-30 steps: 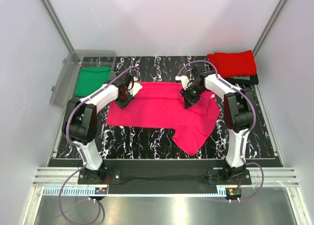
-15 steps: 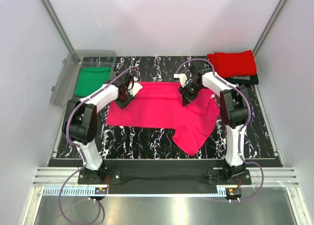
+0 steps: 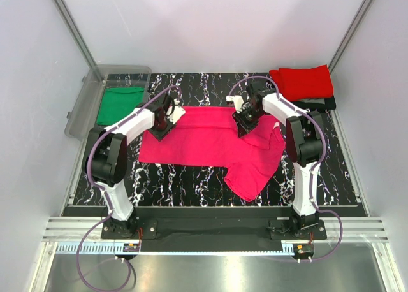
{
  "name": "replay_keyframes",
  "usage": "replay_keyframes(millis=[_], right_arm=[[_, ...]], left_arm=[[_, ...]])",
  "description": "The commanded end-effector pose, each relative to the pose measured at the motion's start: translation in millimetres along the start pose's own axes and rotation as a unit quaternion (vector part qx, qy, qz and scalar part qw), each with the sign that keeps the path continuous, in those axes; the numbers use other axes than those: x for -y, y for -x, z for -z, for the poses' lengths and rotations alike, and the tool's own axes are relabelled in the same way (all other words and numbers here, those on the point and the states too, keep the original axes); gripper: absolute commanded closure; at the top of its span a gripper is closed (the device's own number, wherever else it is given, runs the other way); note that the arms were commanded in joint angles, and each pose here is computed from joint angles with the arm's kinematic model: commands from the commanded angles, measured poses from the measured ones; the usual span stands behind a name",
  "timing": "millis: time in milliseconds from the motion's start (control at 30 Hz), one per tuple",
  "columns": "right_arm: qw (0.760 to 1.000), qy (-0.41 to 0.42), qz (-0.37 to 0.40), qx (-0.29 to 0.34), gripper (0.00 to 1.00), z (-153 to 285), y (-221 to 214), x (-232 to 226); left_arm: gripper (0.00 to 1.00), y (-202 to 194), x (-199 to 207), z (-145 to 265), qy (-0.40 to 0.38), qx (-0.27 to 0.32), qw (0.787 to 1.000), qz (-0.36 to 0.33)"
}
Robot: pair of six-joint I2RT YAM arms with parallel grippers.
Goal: Fold and stack the t-shirts
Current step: Fold the tshirt
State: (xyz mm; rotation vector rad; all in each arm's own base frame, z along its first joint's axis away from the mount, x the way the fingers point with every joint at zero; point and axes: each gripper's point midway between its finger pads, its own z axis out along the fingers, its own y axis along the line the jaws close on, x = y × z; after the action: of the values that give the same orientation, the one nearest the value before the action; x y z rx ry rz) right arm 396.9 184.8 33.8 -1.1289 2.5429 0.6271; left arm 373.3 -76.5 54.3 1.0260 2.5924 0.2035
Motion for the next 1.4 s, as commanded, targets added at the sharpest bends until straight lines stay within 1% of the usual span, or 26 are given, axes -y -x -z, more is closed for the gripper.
replay_keyframes(millis=[0,133,600,867,1367], right_arm=[[0.999,-0.031,0.007,-0.004,0.72,7.2,1.9,8.0],[0.999,-0.044,0.011,-0.011,0.69,6.5,-0.2,14.1],[0.999,-0.040,0.011,-0.003,0.68,6.8,4.8,10.6],[0.996,-0.065,0.056,0.012,0.68,16.6,19.6,-4.4],[0.995,-0.077,0.056,-0.009,0.69,6.3,10.0,1.3]], left_arm=[[0.60,15.0,-9.8,4.6,0.012,0.021,1.000,0.009],[0.60,15.5,-10.3,4.0,0.012,0.020,1.000,0.009],[0.60,14.4,-9.8,0.3,0.010,0.015,1.000,0.010],[0.60,16.7,-10.5,-0.3,0.010,0.018,1.000,0.011],[0.61,16.8,-10.0,-2.2,0.009,0.015,1.000,0.010]])
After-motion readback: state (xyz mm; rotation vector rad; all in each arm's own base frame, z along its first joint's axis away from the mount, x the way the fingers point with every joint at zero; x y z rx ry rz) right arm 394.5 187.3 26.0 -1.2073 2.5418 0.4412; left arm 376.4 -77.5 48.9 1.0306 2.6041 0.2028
